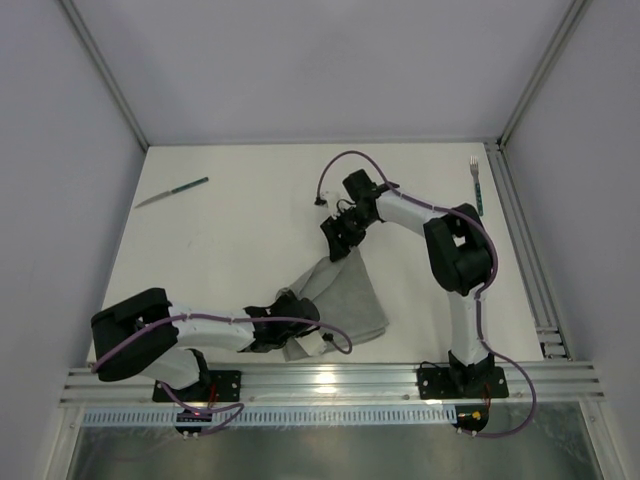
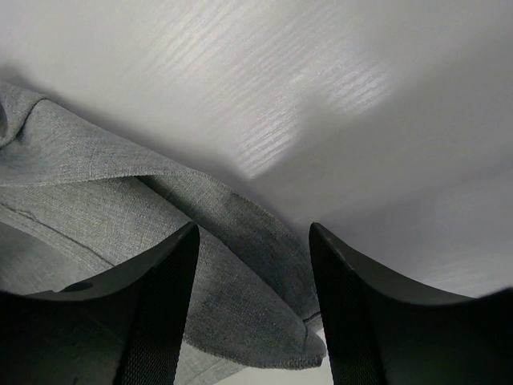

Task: Fold the napkin into a case and place the utensils inside
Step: Fold the lower triangle-folded napkin at the center of the board.

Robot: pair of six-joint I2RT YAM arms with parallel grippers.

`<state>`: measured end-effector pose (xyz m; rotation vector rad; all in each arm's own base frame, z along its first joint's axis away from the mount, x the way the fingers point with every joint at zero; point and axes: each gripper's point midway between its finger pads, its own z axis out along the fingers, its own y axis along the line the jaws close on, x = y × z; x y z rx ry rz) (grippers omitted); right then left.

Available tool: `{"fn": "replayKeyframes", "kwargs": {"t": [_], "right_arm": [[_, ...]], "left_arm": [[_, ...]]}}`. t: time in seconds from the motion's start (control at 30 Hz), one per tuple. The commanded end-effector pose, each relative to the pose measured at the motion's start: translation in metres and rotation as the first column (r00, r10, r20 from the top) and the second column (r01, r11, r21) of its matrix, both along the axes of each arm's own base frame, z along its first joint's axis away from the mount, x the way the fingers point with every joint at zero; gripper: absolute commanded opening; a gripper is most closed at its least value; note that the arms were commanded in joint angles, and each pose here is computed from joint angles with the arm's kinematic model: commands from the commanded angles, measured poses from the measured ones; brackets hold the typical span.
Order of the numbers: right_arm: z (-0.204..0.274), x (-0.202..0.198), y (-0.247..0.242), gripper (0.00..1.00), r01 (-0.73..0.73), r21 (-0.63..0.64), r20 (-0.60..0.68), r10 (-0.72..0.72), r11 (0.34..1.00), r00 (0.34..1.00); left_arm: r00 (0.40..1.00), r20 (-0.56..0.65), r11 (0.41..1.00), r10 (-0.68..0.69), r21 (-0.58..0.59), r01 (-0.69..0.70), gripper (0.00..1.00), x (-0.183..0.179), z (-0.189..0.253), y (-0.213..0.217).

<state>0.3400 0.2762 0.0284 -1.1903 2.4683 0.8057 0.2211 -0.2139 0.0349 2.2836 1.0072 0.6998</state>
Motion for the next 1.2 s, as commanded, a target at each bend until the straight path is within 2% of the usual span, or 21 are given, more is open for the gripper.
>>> {"fn": "replayKeyframes", "kwargs": {"t": [0.0, 0.17, 0.37, 0.4, 0.53, 0.83, 0.9, 1.1, 1.13, 1.17], "right_arm": [[0.001, 0.011, 0.004, 0.62, -0.076, -0.070, 0.120, 0.084, 0.995, 0.989], [-0.012, -0.010, 0.014, 0.60, -0.173, -0.149, 0.114, 0.191, 0.973, 0.975], [-0.011, -0.023, 0.011, 0.53, -0.164, -0.138, 0.106, 0.179, 0.977, 0.978], [-0.011, -0.022, 0.011, 0.50, -0.160, -0.140, 0.105, 0.176, 0.977, 0.979], [-0.003, -0.018, 0.013, 0.25, -0.144, -0.130, 0.116, 0.160, 0.981, 0.980], [0.017, -0.008, 0.020, 0.11, -0.152, -0.102, 0.195, 0.170, 0.983, 0.966], [0.019, -0.009, 0.021, 0.04, -0.153, -0.104, 0.206, 0.172, 0.983, 0.963], [0.052, -0.010, 0.019, 0.03, -0.067, -0.044, 0.322, 0.078, 0.997, 0.944], [0.045, -0.020, 0.012, 0.03, -0.055, -0.051, 0.311, 0.068, 0.997, 0.948], [0.065, -0.016, 0.013, 0.03, -0.036, -0.024, 0.378, 0.042, 0.999, 0.925]], "left_arm": [[1.000, 0.003, 0.999, 0.011, -0.034, -0.011, 0.00, -0.001, 0.006, -0.003], [1.000, 0.006, 0.999, 0.020, -0.032, -0.020, 0.00, -0.001, 0.006, -0.001], [1.000, -0.001, 0.999, 0.030, -0.036, -0.030, 0.00, -0.002, 0.005, 0.003], [1.000, -0.002, 0.999, 0.031, -0.035, -0.031, 0.00, -0.003, 0.004, 0.004], [0.999, -0.004, 0.999, 0.037, -0.035, -0.038, 0.00, -0.004, 0.004, 0.006], [0.999, 0.000, 0.998, 0.046, -0.039, -0.046, 0.00, -0.004, 0.006, 0.009], [0.999, 0.002, 0.998, 0.052, -0.041, -0.051, 0.00, -0.003, 0.006, 0.010], [0.994, -0.043, 0.992, 0.102, -0.074, -0.105, 0.00, -0.006, 0.005, 0.014], [0.992, -0.054, 0.989, 0.116, -0.090, -0.121, 0.00, -0.006, 0.005, 0.015], [0.990, -0.062, 0.988, 0.125, -0.084, -0.130, 0.00, -0.007, 0.002, 0.019]]}}
